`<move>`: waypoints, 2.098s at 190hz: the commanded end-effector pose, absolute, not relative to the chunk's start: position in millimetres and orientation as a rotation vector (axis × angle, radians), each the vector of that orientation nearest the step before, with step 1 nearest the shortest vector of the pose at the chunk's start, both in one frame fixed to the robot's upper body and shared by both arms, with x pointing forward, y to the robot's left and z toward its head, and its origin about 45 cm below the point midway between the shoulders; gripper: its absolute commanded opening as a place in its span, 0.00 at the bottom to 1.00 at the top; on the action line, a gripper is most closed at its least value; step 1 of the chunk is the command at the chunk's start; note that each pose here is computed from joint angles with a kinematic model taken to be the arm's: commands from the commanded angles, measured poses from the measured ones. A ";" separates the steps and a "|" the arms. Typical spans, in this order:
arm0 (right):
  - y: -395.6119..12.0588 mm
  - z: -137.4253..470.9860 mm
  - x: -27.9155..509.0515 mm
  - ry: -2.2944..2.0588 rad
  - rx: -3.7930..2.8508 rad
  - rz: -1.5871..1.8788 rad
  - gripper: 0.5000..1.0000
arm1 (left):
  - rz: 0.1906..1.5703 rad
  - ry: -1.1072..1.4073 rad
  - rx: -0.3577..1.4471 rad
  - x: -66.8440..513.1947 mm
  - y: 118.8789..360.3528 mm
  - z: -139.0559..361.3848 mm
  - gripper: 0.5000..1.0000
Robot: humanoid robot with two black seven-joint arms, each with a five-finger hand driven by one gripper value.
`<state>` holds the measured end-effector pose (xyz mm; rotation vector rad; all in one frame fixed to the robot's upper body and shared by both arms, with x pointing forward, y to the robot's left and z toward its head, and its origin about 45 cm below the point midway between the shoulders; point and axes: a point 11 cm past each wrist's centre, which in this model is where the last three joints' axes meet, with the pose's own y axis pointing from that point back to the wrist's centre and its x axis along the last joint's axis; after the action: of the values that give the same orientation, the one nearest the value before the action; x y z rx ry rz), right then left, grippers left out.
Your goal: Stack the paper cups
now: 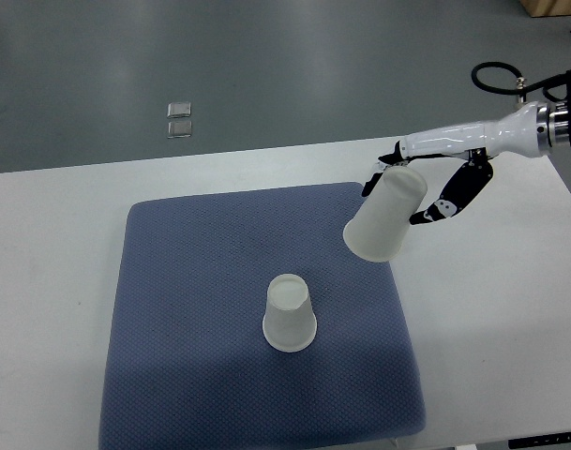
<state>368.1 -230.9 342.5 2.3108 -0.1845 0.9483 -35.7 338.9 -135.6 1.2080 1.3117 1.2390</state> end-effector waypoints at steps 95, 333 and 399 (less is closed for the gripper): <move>-118.7 357.1 348.8 0.147 2.377 1.112 0.41 | 1.238 1.311 1.209 -35.7 338.9 -135.6 1.00; -99.9 322.2 349.0 0.223 2.307 1.072 0.84 | 1.238 1.311 1.209 -35.7 338.9 -135.6 1.00; -128.3 325.1 394.7 -0.195 2.572 0.646 0.84 | 1.238 1.311 1.209 -35.7 338.9 -135.6 1.00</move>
<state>375.9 -114.4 330.0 2.4765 -0.0074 0.8519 -35.7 338.9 -135.6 1.2082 1.3113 1.2387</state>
